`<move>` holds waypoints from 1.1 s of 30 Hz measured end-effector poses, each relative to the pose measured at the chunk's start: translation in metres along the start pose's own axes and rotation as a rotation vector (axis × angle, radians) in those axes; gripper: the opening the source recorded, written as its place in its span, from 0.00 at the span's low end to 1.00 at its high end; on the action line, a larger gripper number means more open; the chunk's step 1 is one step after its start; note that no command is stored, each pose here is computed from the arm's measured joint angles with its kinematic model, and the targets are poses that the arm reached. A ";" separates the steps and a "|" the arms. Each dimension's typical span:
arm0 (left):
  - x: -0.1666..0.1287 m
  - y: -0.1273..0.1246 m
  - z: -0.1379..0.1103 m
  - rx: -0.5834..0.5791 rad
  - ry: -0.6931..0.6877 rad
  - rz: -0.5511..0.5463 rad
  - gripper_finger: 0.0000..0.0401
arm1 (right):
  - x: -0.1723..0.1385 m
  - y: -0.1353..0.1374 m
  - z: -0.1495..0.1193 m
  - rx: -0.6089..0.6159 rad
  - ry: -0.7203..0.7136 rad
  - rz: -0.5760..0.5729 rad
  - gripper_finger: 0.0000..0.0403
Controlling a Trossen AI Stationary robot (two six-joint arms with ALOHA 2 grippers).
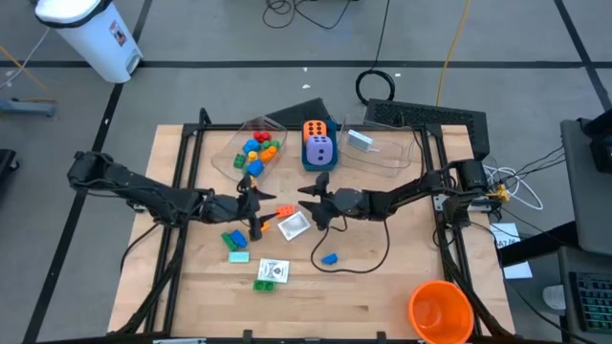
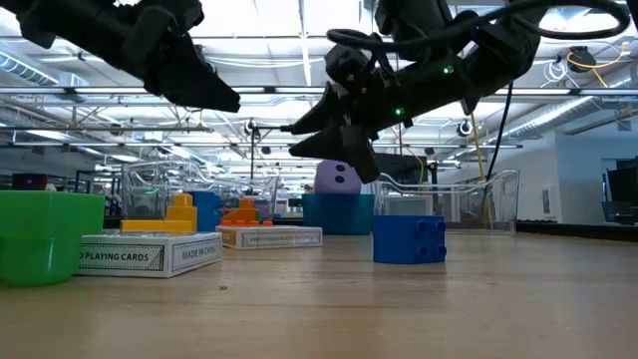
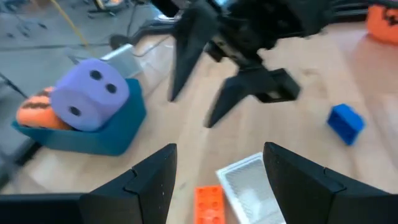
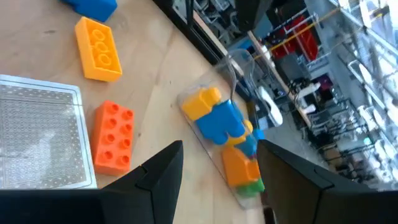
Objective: Pick & Place Toys
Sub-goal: Put the orange game piece into the left transparent bin
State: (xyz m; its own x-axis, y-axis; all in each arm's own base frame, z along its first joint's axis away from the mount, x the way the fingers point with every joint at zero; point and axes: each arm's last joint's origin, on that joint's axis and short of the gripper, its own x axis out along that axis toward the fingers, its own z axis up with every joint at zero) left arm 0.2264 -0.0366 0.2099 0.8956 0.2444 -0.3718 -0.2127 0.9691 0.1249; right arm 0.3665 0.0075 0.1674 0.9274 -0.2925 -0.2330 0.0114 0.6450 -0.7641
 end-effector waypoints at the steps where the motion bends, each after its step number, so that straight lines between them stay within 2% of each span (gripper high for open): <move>1: 0.001 0.000 0.000 -0.018 0.002 -0.002 0.61 | 0.000 0.000 -0.001 0.012 0.007 0.000 0.49; 6: 0.015 0.000 -0.012 -0.065 0.071 0.025 0.61 | -0.002 0.007 -0.008 0.096 0.054 0.042 0.49; 14: 0.040 -0.003 -0.031 -0.071 0.135 0.056 0.61 | -0.019 0.033 -0.040 0.176 0.192 0.131 0.49; 20: 0.050 0.005 -0.038 -0.090 0.181 0.034 0.61 | -0.028 0.043 -0.046 0.162 0.195 0.154 0.49; 33: 0.056 0.017 -0.044 -0.125 0.241 -0.010 0.61 | -0.028 0.041 -0.043 0.144 0.163 0.134 0.49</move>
State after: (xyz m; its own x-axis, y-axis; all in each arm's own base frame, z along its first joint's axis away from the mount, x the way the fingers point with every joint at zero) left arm 0.2554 -0.0056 0.1508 0.7824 0.2213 -0.5821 -0.2646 0.9643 0.0111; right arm 0.3252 0.0116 0.1164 0.8516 -0.3006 -0.4294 -0.0434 0.7760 -0.6293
